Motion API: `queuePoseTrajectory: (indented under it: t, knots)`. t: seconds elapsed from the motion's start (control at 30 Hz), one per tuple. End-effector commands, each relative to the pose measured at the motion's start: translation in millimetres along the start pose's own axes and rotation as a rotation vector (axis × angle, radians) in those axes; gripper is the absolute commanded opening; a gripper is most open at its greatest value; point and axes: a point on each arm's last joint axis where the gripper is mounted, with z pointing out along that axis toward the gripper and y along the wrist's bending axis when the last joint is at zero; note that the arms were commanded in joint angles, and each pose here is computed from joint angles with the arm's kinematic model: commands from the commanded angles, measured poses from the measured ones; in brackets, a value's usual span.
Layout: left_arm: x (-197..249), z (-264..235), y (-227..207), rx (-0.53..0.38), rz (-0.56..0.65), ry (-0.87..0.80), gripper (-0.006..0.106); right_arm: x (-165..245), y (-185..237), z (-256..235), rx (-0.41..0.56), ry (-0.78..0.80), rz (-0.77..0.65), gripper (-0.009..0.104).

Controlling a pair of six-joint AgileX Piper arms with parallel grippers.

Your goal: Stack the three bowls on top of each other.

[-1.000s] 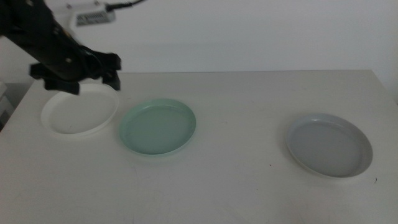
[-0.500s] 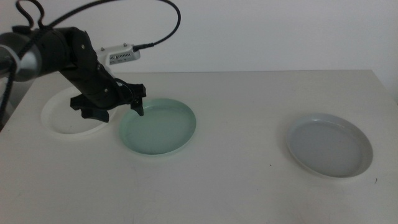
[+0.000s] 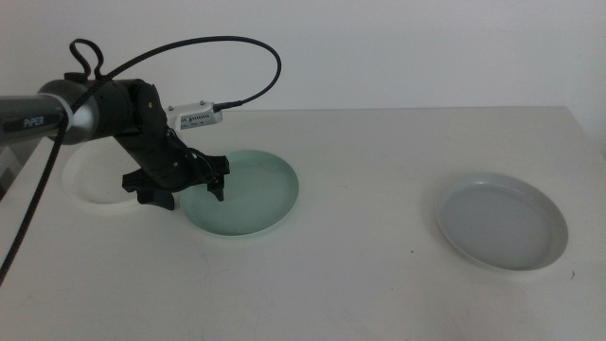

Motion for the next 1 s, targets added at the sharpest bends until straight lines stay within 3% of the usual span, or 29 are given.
queuePoseTrajectory:
  t: [0.0,0.1,0.27,0.33,0.47,0.67,0.97]
  knots:
    - [-12,-22,-10,0.04,-0.011,-0.089,0.097,-8,-2,0,0.026,-0.059,-0.007,0.058]
    - [-12,-16,-9,0.038,-0.013,-0.092,0.076,-8,-2,0,0.026,-0.059,-0.007,0.058]
    - [-12,-11,-8,0.036,-0.017,-0.088,0.018,-8,-2,0,0.026,-0.059,-0.007,0.058]
    - [-12,-11,-8,0.036,-0.018,-0.087,0.0,-8,-2,0,0.026,-0.059,-0.007,0.058]
    - [-12,-14,-8,0.036,-0.014,-0.087,0.0,-8,-2,0,0.026,-0.059,-0.007,0.058]
    - [-10,-57,-14,0.056,0.024,-0.127,0.0,-8,-2,0,0.026,-0.059,-0.007,0.058]
    - [40,-119,-35,0.12,0.088,-0.22,0.0,-8,-2,0,0.026,-0.059,-0.007,0.058]
